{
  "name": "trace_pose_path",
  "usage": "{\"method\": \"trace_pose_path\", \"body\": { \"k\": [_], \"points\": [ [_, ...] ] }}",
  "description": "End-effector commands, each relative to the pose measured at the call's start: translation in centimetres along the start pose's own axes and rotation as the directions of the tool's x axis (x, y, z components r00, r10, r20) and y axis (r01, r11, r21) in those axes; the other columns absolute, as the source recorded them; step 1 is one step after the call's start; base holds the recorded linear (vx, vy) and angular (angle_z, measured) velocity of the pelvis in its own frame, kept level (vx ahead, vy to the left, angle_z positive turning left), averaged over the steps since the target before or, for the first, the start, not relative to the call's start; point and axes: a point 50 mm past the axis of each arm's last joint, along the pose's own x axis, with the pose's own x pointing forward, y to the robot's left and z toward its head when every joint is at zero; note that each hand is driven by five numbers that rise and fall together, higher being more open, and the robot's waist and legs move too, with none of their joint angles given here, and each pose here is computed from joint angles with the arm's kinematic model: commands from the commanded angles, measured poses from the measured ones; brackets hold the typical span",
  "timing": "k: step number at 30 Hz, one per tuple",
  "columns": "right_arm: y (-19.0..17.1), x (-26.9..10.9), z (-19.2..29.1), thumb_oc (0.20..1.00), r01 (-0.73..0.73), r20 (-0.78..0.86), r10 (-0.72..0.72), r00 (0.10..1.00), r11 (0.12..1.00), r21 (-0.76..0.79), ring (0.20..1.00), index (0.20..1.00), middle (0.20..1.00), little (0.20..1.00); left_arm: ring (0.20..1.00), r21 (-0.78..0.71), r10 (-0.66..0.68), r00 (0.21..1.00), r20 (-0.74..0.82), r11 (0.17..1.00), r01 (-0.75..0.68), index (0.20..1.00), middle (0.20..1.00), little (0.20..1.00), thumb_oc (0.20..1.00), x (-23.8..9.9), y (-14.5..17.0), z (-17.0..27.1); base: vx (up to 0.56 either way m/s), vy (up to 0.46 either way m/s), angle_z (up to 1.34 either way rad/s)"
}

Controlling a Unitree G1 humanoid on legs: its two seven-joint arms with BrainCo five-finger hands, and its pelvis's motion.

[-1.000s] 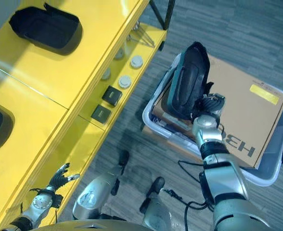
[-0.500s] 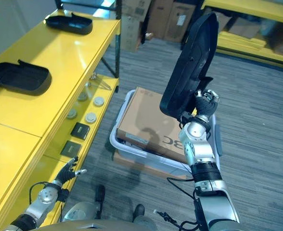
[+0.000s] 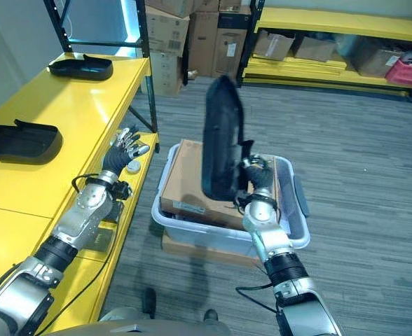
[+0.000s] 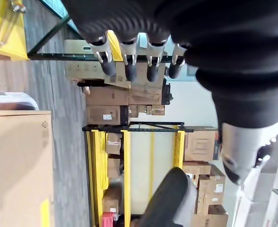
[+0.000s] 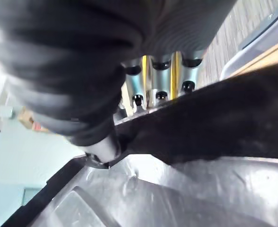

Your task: Move parts from the plastic box to the shelf.

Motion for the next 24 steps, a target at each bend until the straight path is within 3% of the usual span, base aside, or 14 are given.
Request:
{"method": "trace_pose_path", "body": {
  "k": [1, 9, 14, 18, 24],
  "points": [
    [1.5, 2.1, 5.0, 0.2, -0.036, 0.187, 0.028, 0.982, 0.998, 0.045, 0.2, 0.2, 0.2, 0.2, 1.0, -0.043, -0.002, 1.0, -0.026, 0.999, 0.001, 1.0, 1.0, 1.0, 1.0, 1.4, -0.9, 0.1, 0.0, 0.0, 0.0],
    [4.2, 2.0, 4.4, 0.2, -0.096, 0.152, 0.092, 0.984, 0.995, 0.015, 0.2, 0.2, 0.2, 0.2, 1.0, -0.109, -0.126, 0.975, -0.185, 0.988, 0.107, 1.0, 1.0, 1.0, 1.0, 1.7, -4.7, -1.8, 0.0, 0.0, 0.0],
    [4.5, 1.9, 4.2, 0.2, -0.111, 0.145, 0.107, 0.984, 0.994, 0.019, 0.2, 0.2, 0.2, 0.2, 1.0, -0.128, -0.17, 0.965, -0.199, 0.981, 0.146, 1.0, 1.0, 1.0, 1.0, 1.3, -6.0, -2.2, 0.0, 0.0, 0.0],
    [4.7, 1.8, 4.1, 0.2, -0.122, 0.14, 0.119, 0.983, 0.992, 0.013, 0.2, 0.2, 0.2, 0.2, 1.0, -0.17, -0.147, 0.979, -0.141, 0.978, 0.122, 1.0, 1.0, 1.0, 1.0, 1.5, -6.1, -1.1, 0.0, 0.0, 0.0],
    [4.4, 1.8, 3.7, 0.2, -0.116, 0.122, 0.115, 0.986, 0.993, 0.001, 0.2, 0.2, 0.2, 0.2, 1.0, -0.219, -0.172, 0.983, 0.068, 0.958, 0.183, 1.0, 1.0, 1.0, 1.0, 1.9, -5.2, 3.4, 0.01, 0.007, 0.01]
  ]
}}
